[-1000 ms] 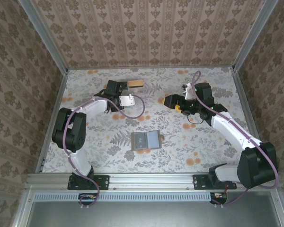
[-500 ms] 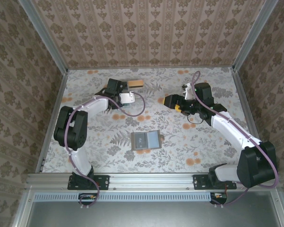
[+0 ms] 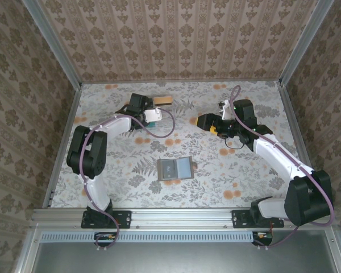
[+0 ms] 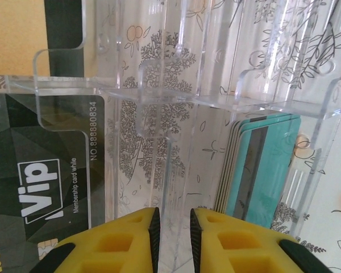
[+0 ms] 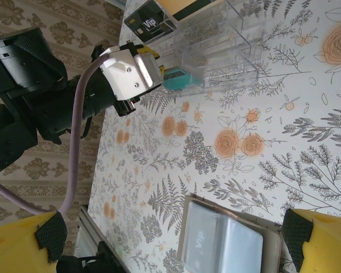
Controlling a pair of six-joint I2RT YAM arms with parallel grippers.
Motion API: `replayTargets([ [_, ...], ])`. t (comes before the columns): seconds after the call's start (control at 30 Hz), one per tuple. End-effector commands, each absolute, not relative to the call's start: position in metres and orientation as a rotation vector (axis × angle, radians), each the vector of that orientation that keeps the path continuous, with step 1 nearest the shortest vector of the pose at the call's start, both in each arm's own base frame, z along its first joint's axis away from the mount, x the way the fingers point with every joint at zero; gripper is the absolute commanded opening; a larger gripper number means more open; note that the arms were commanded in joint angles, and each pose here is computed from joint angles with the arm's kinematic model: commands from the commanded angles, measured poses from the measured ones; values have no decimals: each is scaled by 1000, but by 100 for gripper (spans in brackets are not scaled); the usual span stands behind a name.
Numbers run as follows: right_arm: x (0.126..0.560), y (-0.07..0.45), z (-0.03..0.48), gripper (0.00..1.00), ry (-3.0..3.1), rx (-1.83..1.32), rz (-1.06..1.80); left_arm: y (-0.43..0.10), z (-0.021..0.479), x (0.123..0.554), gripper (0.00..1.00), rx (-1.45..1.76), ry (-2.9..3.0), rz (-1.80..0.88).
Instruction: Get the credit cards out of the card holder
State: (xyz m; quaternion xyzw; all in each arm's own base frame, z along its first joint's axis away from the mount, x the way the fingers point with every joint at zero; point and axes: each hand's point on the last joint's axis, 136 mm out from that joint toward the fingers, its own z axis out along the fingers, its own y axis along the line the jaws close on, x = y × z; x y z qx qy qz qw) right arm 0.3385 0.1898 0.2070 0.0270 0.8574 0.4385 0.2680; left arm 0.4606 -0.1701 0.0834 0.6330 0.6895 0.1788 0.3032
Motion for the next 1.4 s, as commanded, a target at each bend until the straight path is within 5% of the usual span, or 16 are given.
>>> replayTargets([
  [0.0, 336, 192, 219, 100, 2272, 60, 1226, -164, 83, 470, 25, 1633, 1863, 497],
  [0.2, 333, 191, 221, 100, 2265, 61, 1227, -167, 92, 470, 29, 1611, 1855, 492],
  [0.53, 327, 191, 216, 100, 2296, 48, 1182, -170, 142, 462, 61, 1445, 1848, 455],
  [0.7, 319, 198, 208, 100, 2337, 20, 1143, -166, 174, 451, 63, 1286, 1894, 390],
  [0.83, 310, 210, 198, 100, 2378, -26, 1106, -156, 200, 439, 74, 1105, 1931, 354],
  [0.87, 310, 212, 196, 100, 2385, -34, 1093, -153, 207, 434, 81, 1052, 1938, 340],
  [0.9, 308, 216, 193, 100, 2396, -46, 1085, -149, 213, 431, 100, 1000, 1947, 330],
  [0.97, 305, 223, 186, 100, 2422, -78, 1057, -142, 223, 421, 100, 901, 1967, 290],
  [1.37, 284, 255, 126, 62, 2607, -258, 839, -94, 248, 345, 100, 150, 2189, -173],
])
